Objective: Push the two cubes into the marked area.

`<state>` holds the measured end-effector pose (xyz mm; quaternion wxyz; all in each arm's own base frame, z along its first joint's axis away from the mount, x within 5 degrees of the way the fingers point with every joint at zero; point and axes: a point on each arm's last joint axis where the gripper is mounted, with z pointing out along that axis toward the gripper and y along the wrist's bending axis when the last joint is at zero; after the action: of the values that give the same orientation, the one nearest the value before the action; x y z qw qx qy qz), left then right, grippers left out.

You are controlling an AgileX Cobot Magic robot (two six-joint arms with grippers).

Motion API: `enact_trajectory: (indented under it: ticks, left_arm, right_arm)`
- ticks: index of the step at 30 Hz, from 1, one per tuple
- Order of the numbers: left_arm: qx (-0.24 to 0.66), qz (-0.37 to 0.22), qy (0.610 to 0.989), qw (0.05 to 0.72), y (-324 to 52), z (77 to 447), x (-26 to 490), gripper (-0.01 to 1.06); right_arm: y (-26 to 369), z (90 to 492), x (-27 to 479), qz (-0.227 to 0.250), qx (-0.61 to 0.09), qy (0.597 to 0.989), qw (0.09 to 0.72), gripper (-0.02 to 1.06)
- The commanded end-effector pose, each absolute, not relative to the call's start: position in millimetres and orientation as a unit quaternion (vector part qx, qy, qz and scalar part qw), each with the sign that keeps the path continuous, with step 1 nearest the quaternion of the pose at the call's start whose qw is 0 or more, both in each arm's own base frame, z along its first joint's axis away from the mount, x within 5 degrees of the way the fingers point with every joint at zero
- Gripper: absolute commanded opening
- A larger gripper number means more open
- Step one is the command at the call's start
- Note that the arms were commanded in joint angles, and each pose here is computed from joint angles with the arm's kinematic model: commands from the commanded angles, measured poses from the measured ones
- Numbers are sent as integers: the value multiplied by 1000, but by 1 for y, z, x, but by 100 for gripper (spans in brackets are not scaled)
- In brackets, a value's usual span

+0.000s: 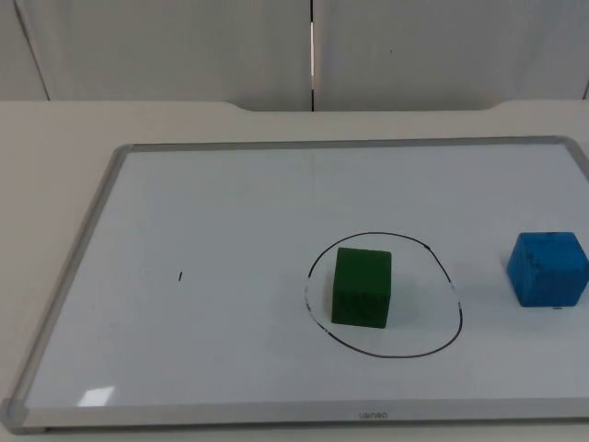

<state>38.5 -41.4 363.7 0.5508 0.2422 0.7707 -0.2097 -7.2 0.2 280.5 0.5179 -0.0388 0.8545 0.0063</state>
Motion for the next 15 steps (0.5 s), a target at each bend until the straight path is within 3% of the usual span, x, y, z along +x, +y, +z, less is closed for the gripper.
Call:
enact_trajectory:
  ticks: [1,8,15]
  left_arm:
    - [247,-191,776,548,-33,356,24,0]
    - [226,-162,772,571,-13,343,-6,0]
    - [194,-183,779,567,-9,308,-15,0]
  right_arm:
    - [0,280,-7,6,-36,854,520,105]
    - [0,280,-7,3,-33,854,520,105]
    - [0,280,-7,3,-32,854,520,105]
